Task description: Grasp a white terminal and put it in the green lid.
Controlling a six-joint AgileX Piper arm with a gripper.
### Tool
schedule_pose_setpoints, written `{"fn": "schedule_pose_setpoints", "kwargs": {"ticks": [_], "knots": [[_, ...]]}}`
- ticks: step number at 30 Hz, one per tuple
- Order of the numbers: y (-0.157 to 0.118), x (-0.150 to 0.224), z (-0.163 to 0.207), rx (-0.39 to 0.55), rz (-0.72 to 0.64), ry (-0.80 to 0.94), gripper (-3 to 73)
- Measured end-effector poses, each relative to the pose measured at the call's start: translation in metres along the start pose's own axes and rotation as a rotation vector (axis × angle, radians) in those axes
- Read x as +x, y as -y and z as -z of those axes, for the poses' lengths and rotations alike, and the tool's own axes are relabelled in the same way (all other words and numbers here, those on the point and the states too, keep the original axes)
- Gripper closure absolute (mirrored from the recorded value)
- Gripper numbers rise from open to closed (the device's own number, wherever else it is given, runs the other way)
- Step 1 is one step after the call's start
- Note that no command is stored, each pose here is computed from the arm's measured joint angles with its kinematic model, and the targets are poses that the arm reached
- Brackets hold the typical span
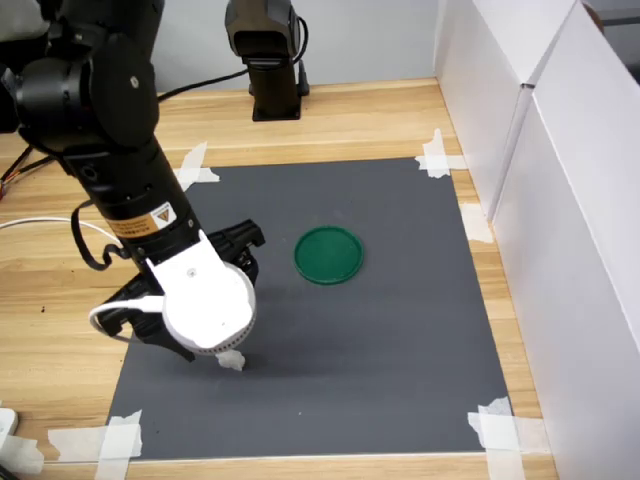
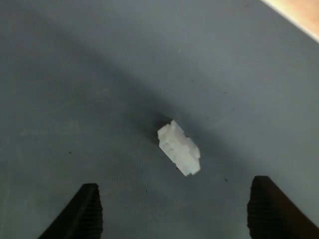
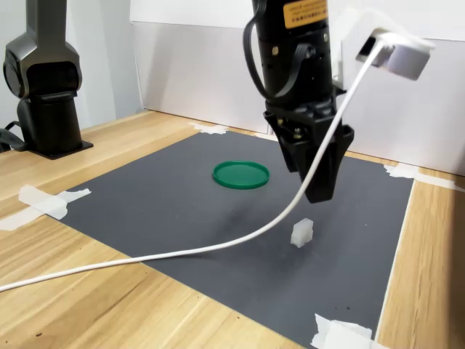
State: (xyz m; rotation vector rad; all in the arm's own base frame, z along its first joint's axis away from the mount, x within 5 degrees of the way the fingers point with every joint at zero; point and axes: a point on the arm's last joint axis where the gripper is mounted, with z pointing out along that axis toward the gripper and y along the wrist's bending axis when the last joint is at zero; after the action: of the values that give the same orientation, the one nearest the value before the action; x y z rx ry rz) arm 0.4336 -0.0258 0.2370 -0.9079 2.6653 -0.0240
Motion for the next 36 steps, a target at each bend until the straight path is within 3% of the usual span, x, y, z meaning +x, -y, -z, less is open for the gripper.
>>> {"fn": "schedule_pose_setpoints", "kwargs": {"ticks": [14, 22, 31, 36], "knots": [[-0.009, -0.005, -0.036, -0.028, 0.048, -0.059, 0.4], [-0.004, -0.005, -0.036, 0.021, 0.043, -0.066, 5.3], [-0.003, -0.001, -0.05, 0.013, 0.044, -0.098, 11.2], [-0.003, -0.001, -0.052, 0.011, 0.044, -0.102, 18.9]]}}
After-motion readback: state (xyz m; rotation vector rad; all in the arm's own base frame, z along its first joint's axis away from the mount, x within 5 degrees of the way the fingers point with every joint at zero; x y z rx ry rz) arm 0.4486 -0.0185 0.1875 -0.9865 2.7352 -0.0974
